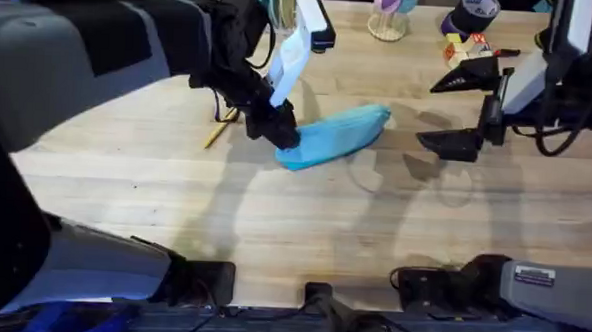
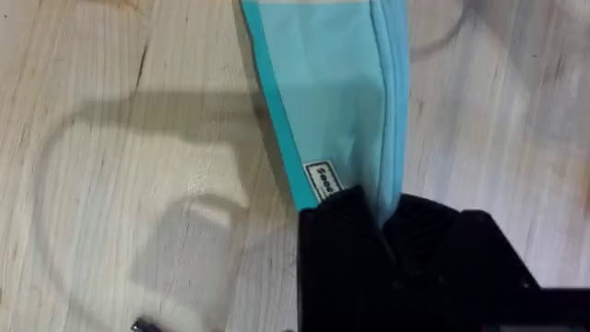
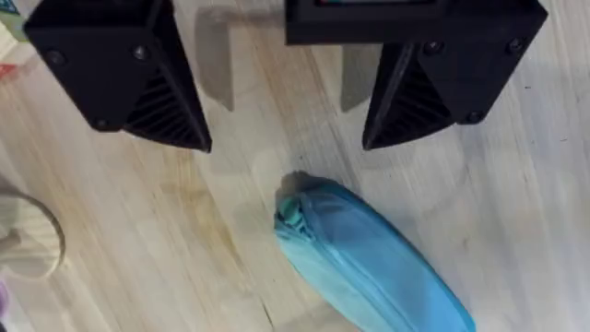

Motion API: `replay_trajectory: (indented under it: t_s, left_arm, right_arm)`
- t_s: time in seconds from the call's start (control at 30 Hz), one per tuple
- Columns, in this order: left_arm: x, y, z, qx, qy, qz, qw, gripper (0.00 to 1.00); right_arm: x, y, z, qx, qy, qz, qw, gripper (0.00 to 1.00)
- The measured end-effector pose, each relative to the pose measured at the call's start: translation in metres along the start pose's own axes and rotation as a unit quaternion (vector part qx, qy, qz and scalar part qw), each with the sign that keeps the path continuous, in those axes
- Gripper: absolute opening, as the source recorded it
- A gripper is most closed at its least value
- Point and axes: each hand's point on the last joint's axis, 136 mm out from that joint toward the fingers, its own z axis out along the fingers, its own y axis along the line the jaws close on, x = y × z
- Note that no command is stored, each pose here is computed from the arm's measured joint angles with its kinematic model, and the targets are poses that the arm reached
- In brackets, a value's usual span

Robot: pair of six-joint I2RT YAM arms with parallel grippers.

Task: Unzip the bag, pick up the pens from the table one at a time and place them inside, then zip the bag closed.

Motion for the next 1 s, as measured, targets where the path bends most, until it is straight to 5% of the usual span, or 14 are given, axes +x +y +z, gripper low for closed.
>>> replay_trajectory:
  t_s: [0.6,1.0]
  left_arm:
    - [0.0,0.0,0.0,0.0,0.0,0.0,1.0,0.044]
    - [0.0,0.0,0.0,0.0,0.0,0.0,1.0,0.044]
  right_arm:
    - [-0.016,-0.006,0.02,-0.002,0.001,-0.071,0.997,0.996]
    - [-0.001,0.001,0.056,-0.053,0.002,-0.058,0.997,0.996]
